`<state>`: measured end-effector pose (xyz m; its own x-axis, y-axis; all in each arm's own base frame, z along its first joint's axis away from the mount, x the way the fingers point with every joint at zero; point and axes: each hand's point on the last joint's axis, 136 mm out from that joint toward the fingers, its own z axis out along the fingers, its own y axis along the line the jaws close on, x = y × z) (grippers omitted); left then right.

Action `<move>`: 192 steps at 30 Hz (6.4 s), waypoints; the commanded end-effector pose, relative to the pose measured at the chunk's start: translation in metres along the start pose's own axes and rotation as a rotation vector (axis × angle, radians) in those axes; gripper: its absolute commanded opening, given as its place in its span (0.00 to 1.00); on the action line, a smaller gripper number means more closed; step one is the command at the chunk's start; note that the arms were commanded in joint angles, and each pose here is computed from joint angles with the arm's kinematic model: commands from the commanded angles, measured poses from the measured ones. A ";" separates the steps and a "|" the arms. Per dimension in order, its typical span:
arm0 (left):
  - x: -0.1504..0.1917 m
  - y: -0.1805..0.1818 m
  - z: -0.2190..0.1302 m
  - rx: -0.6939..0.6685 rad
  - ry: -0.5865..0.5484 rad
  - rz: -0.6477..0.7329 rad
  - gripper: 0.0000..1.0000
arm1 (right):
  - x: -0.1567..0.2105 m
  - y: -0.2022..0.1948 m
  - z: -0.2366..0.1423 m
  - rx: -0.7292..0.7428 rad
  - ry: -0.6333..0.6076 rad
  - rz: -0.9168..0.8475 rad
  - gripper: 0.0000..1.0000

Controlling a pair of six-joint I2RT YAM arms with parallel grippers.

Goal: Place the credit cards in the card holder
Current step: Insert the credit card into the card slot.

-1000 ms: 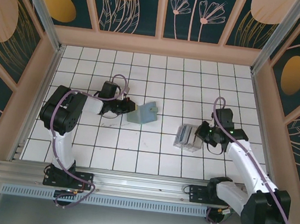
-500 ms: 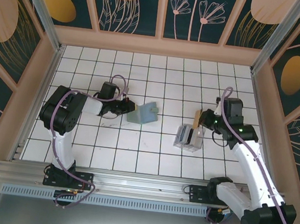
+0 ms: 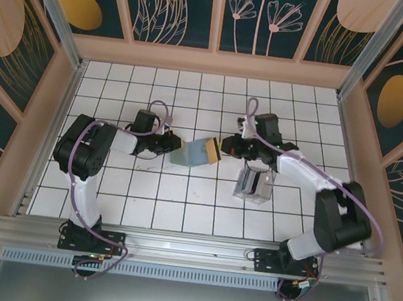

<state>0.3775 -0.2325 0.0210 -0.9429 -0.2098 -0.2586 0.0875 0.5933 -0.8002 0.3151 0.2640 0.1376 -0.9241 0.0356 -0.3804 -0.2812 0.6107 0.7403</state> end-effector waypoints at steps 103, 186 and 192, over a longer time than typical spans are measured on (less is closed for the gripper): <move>0.040 0.075 -0.043 -0.190 -0.026 -0.175 0.00 | 0.014 -0.021 0.140 -0.261 0.168 0.079 0.00; 0.029 0.054 -0.031 0.015 -0.080 -0.293 0.37 | 0.044 0.036 0.149 -0.058 0.205 -0.130 0.37; 0.033 0.057 -0.030 0.008 -0.066 -0.298 0.25 | 0.046 0.027 0.143 0.017 0.196 -0.114 0.44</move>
<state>0.3617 -0.1847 0.0293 -0.8983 -0.4184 -0.1338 -0.0615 0.4212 -0.9049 0.3063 0.4040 0.0608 -0.9163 -0.1950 -0.3499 -0.3966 0.5637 0.7245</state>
